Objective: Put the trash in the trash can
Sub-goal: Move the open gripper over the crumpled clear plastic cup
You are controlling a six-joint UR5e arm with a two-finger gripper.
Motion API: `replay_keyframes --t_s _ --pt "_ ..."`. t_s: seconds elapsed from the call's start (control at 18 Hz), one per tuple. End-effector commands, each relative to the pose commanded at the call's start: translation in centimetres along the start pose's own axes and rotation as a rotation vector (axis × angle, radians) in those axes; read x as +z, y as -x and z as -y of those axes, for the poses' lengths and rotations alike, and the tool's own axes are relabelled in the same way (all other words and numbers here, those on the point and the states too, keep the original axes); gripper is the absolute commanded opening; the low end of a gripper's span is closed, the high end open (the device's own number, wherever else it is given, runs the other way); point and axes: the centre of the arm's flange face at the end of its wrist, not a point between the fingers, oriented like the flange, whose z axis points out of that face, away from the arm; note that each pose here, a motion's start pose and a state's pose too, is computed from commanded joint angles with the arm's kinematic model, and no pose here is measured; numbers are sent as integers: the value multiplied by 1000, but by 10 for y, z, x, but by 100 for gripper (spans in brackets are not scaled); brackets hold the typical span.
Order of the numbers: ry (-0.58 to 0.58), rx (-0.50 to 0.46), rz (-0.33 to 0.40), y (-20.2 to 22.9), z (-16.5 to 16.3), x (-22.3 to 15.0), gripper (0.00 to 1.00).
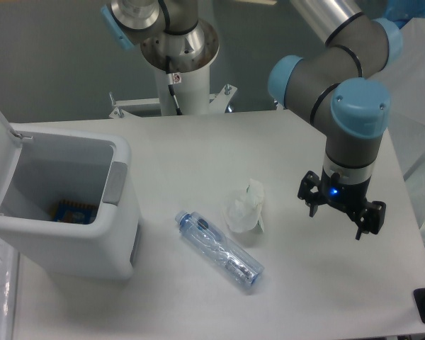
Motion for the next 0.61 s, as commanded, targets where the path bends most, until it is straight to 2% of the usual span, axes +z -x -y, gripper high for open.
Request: replay_keyframes --t_s 0.17,0.39,0.56,0.61 --pt "26 3 -3 -4 -2 5 100" --pt "25 25 -17 -25 15 18 100" --pt "28 -81 -23 -39 11 34 100" --pt "19 -95 -4 -43 10 41 100"
